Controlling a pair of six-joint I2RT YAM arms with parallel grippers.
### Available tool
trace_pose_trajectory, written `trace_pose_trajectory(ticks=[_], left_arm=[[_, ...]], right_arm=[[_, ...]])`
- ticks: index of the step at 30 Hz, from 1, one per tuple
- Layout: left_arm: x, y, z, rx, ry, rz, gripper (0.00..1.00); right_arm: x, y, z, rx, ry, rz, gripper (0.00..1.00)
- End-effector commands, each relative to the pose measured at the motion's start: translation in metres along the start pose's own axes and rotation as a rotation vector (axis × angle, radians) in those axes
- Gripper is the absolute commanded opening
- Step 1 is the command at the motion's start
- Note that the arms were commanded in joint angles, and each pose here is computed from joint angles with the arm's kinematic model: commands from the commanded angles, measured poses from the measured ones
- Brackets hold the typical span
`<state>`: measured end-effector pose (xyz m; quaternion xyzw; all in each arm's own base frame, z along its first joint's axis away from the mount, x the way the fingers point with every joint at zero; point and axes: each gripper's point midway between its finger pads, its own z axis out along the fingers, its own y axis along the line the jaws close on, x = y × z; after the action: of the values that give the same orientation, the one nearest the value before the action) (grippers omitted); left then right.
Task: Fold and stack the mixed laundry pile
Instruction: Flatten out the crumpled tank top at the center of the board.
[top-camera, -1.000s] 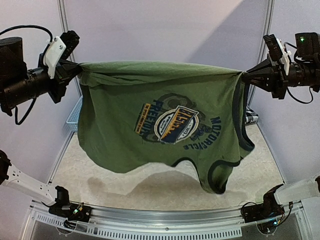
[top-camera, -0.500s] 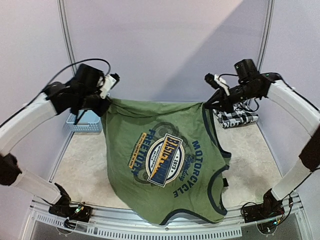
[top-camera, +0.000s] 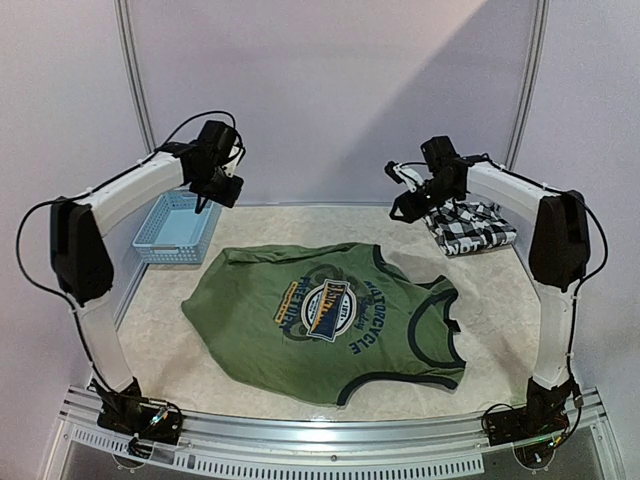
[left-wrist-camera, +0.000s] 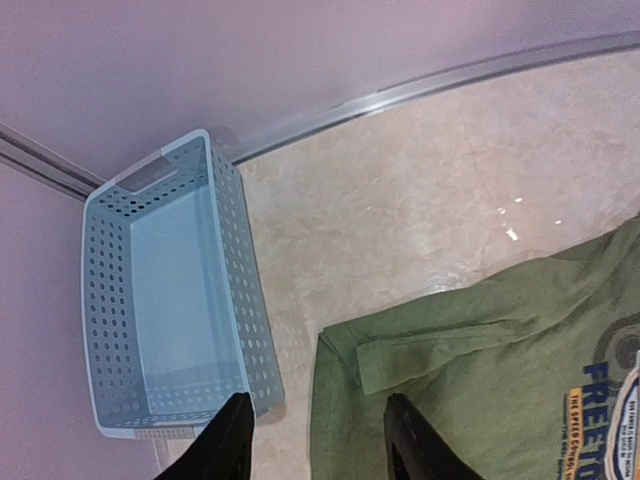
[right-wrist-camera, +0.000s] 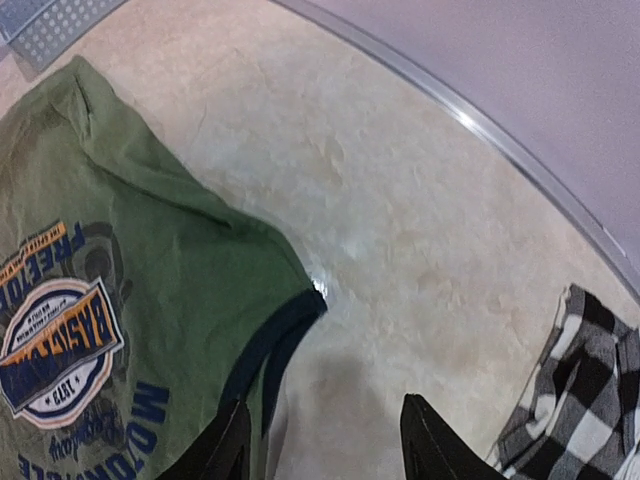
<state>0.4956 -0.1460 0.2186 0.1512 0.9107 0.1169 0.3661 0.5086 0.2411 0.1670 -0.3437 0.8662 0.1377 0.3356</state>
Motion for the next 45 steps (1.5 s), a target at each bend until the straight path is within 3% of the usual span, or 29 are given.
trace_pose_trajectory(ticks=[1, 7, 15, 25, 30, 35, 39, 45], left_arm=[[0.042, -0.030, -0.039, 0.176, 0.040, -0.094, 0.46], [0.129, -0.079, -0.056, 0.361, 0.213, -0.106, 0.45], [0.191, -0.110, -0.065, 0.482, 0.351, -0.148, 0.44], [0.221, -0.084, -0.055, 0.295, 0.434, -0.119, 0.44], [0.235, -0.067, -0.065, 0.215, 0.390, -0.257, 0.46], [0.246, -0.062, -0.092, 0.265, 0.287, -0.452, 0.49], [0.249, -0.061, -0.116, 0.299, 0.216, -0.438, 0.52], [0.260, -0.059, -0.121, 0.275, 0.242, -0.351, 0.53]], right_arm=[[0.032, -0.001, -0.043, 0.070, 0.087, -0.007, 0.50], [0.118, -0.017, -0.035, 0.066, 0.257, -0.009, 0.30], [0.188, -0.036, -0.007, 0.088, 0.443, 0.004, 0.23], [0.245, -0.074, -0.012, 0.160, 0.556, 0.135, 0.22], [0.249, -0.082, -0.037, 0.179, 0.526, 0.196, 0.24], [0.206, -0.023, -0.080, 0.016, 0.322, 0.143, 0.42], [0.195, 0.070, -0.115, -0.255, 0.212, -0.088, 0.52], [0.262, 0.177, -0.136, -0.487, 0.370, -0.570, 0.56]])
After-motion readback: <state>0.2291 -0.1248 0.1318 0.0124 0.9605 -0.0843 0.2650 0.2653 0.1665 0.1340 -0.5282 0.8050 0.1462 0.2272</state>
